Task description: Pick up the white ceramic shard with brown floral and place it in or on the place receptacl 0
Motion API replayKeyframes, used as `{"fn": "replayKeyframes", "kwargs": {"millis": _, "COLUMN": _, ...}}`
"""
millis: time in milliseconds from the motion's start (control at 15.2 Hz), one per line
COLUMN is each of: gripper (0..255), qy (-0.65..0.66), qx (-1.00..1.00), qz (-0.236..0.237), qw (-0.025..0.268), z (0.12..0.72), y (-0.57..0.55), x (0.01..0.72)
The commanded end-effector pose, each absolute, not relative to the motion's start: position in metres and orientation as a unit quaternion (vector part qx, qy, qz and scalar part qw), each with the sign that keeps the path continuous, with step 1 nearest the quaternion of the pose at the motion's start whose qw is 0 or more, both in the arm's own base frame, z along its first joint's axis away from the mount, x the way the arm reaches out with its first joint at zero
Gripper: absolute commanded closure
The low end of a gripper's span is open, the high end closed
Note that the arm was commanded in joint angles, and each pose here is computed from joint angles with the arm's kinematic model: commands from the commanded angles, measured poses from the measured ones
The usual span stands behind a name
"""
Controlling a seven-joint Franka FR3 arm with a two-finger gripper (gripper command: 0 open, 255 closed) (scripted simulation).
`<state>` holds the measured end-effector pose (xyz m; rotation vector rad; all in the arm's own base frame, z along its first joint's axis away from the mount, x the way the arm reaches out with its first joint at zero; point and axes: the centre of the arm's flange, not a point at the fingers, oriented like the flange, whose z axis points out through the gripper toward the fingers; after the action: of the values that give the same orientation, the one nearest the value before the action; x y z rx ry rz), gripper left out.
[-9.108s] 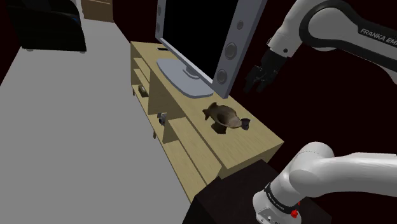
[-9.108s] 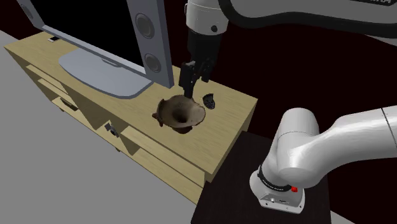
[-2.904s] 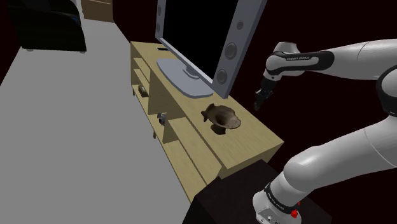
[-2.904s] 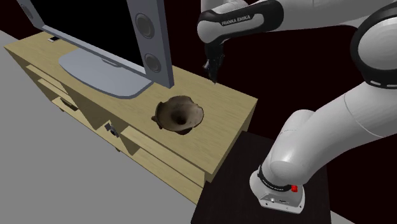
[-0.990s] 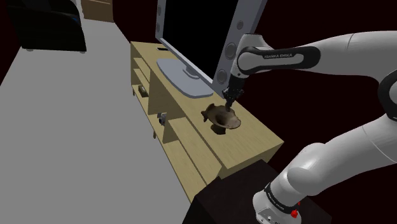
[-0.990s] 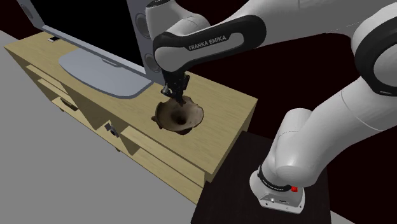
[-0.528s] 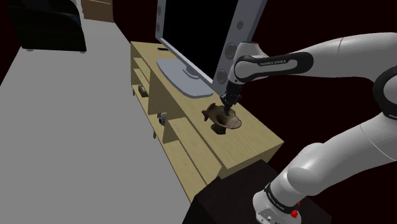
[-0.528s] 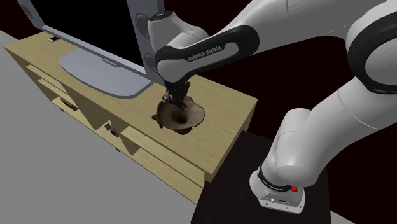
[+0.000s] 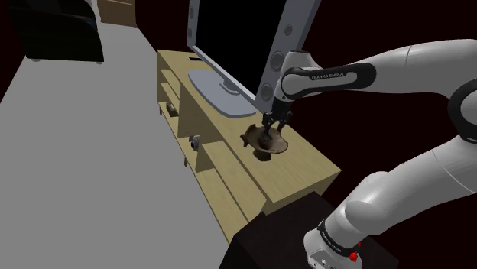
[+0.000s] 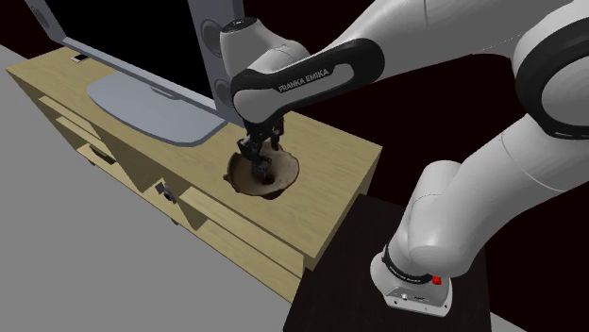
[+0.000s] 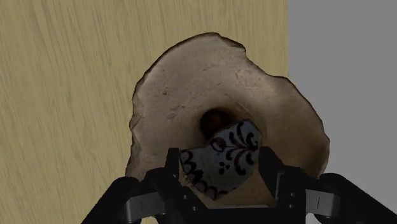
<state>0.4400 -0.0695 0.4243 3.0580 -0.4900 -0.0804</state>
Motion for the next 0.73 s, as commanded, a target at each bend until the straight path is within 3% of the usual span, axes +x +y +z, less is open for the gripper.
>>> {"fn": "replayKeyframes", "kwargs": {"millis": 0, "gripper": 0, "qy": -0.158, "qx": 0.987, "qz": -0.026, "qw": 0.022, "z": 0.424, "y": -0.070, "x": 0.440}}
{"fn": "replayKeyframes", "kwargs": {"millis": 660, "gripper": 0, "qy": -0.158, "qx": 0.987, "qz": -0.026, "qw": 0.022, "z": 0.474, "y": -0.068, "x": 0.443}}
